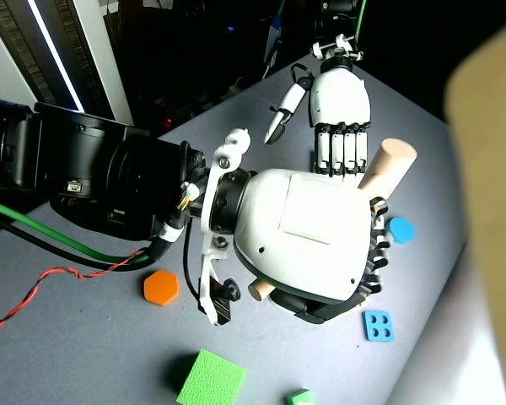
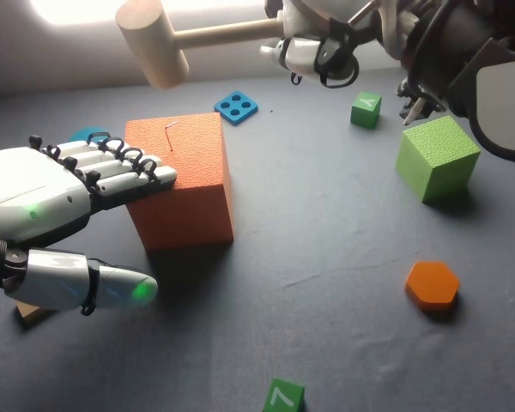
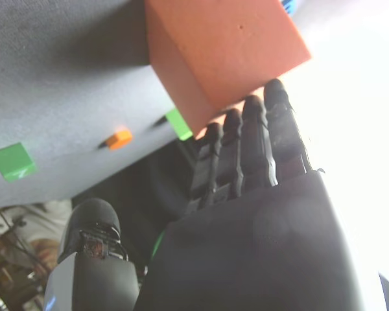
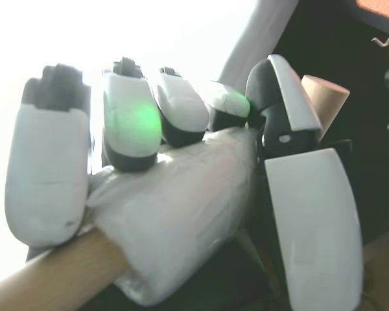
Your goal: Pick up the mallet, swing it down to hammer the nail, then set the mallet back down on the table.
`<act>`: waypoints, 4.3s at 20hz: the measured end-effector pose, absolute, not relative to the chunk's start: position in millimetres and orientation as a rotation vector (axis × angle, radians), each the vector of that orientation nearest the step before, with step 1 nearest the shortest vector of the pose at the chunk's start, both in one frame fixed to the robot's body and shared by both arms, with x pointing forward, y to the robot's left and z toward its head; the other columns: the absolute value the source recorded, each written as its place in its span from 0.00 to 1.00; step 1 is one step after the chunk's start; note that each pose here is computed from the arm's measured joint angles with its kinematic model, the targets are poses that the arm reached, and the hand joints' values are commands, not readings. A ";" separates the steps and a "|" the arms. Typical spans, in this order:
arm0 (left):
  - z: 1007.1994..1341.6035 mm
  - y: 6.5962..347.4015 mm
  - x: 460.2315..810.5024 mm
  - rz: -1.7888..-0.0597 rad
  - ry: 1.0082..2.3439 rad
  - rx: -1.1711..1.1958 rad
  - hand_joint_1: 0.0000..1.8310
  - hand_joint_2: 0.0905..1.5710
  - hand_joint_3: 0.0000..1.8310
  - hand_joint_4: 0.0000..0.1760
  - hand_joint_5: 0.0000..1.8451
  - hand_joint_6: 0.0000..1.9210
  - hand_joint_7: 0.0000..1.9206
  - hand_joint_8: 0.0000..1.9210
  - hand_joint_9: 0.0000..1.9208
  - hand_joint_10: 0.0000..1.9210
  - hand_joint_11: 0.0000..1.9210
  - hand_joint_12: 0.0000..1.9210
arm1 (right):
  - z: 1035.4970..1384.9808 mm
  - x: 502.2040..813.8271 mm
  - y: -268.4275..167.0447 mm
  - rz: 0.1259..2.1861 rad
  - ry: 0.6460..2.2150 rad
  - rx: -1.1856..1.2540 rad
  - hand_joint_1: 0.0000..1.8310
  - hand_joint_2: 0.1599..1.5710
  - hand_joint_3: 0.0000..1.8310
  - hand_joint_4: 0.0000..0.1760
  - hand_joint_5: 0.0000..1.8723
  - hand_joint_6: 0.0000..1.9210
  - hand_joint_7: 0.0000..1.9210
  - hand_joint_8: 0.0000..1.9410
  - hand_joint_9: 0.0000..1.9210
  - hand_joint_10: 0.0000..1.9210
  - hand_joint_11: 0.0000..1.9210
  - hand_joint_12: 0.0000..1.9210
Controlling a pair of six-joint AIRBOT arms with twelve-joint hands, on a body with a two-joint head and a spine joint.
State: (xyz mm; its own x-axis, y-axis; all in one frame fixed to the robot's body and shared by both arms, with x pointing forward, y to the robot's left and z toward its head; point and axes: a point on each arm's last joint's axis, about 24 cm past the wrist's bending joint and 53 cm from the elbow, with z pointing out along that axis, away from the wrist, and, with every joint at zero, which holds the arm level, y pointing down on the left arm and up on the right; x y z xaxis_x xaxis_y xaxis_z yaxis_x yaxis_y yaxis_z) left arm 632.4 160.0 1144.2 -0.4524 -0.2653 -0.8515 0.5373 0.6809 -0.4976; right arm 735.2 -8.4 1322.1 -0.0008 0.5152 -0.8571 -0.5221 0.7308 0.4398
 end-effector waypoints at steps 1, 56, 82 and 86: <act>1144.3 160.0 632.4 -0.935 1.821 0.216 0.00 0.69 0.00 0.00 0.08 0.01 0.08 0.00 0.08 0.00 0.06 0.03 | 1325.4 735.1 -8.3 0.819 1.339 -0.005 0.44 0.96 0.00 1.00 0.70 1.00 0.82 1.00 0.89 1.00 0.99 1.00; 1143.9 157.2 632.9 -0.942 1.820 0.211 0.00 0.69 0.00 0.00 0.08 0.00 0.08 0.00 0.08 0.00 0.06 0.02 | 1223.7 729.3 -11.3 0.759 1.539 -0.030 0.39 0.99 0.00 1.00 0.67 1.00 0.81 1.00 0.88 1.00 0.98 1.00; 1141.8 155.7 632.8 -0.938 1.835 0.207 0.00 0.74 0.01 0.00 0.01 0.00 0.04 0.00 0.04 0.00 0.04 0.02 | 1230.4 688.7 -76.6 0.737 1.551 -0.269 0.38 0.99 0.01 1.00 0.70 1.00 0.83 1.00 0.90 1.00 1.00 1.00; 1144.7 151.9 633.9 -0.942 1.837 0.195 0.00 0.74 0.00 0.00 0.03 0.01 0.05 0.01 0.06 0.01 0.05 0.02 | 1209.3 686.2 -71.3 0.722 1.569 -0.299 0.35 1.00 0.00 1.00 0.71 1.00 0.84 1.00 0.90 1.00 1.00 1.00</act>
State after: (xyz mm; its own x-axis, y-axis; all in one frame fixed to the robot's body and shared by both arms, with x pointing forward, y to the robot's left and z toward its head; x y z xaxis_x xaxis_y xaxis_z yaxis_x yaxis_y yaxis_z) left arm 633.9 151.9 1144.7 -0.4689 -0.2747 -0.8394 0.5216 0.6808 -0.5142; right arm 686.2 -71.3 1209.3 -0.1471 0.2248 -0.9632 -0.5854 0.7652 0.2680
